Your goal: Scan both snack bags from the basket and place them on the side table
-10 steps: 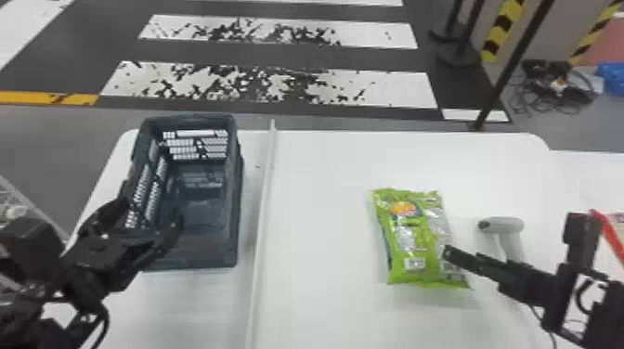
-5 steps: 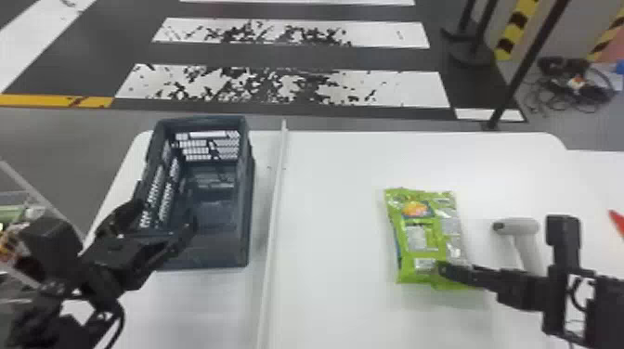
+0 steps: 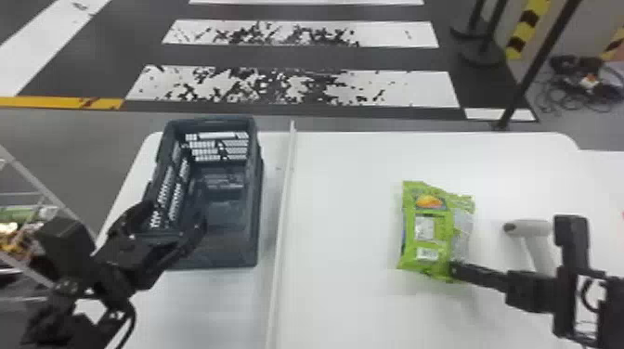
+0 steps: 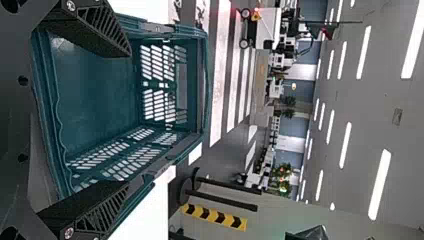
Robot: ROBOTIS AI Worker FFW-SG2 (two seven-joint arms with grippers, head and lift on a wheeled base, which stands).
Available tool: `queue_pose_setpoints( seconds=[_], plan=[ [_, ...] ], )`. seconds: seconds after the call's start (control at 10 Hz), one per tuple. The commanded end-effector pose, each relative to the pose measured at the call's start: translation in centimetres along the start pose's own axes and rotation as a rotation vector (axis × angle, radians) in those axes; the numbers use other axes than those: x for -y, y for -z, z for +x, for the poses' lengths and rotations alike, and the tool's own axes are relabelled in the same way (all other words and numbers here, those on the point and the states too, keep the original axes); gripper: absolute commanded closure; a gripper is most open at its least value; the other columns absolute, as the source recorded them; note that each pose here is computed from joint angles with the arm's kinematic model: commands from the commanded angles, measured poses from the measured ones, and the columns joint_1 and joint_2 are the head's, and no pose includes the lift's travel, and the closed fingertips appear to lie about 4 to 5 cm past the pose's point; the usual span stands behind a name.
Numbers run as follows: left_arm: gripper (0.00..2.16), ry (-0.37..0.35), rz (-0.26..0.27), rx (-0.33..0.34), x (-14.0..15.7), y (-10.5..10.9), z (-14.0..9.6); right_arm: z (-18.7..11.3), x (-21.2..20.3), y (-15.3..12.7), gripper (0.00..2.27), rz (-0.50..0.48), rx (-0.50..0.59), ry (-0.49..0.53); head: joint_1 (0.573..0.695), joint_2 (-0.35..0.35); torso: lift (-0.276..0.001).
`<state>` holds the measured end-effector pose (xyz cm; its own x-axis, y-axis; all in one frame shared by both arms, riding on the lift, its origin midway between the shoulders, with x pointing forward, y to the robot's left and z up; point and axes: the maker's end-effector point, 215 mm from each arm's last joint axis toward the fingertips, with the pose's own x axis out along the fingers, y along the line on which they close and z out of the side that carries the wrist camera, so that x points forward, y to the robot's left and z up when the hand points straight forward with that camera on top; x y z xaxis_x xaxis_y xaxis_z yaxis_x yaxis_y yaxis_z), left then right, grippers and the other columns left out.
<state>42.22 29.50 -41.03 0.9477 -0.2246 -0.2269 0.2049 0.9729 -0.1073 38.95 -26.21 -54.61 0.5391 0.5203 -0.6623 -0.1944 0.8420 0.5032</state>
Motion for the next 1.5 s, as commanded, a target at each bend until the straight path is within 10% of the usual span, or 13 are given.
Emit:
queue_pose_setpoints(
  seconds=[0.0, 0.6, 1.4],
  plan=[
    [0.09, 0.0, -0.001, 0.0, 0.0, 0.0, 0.0, -1.0, -0.6, -0.9, 2.26, 0.018, 0.045, -0.031, 0.695, 0.047, -0.074],
    [0.09, -0.001, 0.003, 0.005, 0.1, -0.3, -0.3, -15.1, 2.4, -13.5, 2.26, 0.188, 0.427, -0.07, 0.695, -0.035, -0.074],
    [0.08, 0.036, -0.018, -0.051, 5.3, 0.0, 1.3, -25.5, 24.5, -12.7, 2.26, 0.309, 0.664, 0.491, 0.695, -0.35, -0.074]
  ],
)
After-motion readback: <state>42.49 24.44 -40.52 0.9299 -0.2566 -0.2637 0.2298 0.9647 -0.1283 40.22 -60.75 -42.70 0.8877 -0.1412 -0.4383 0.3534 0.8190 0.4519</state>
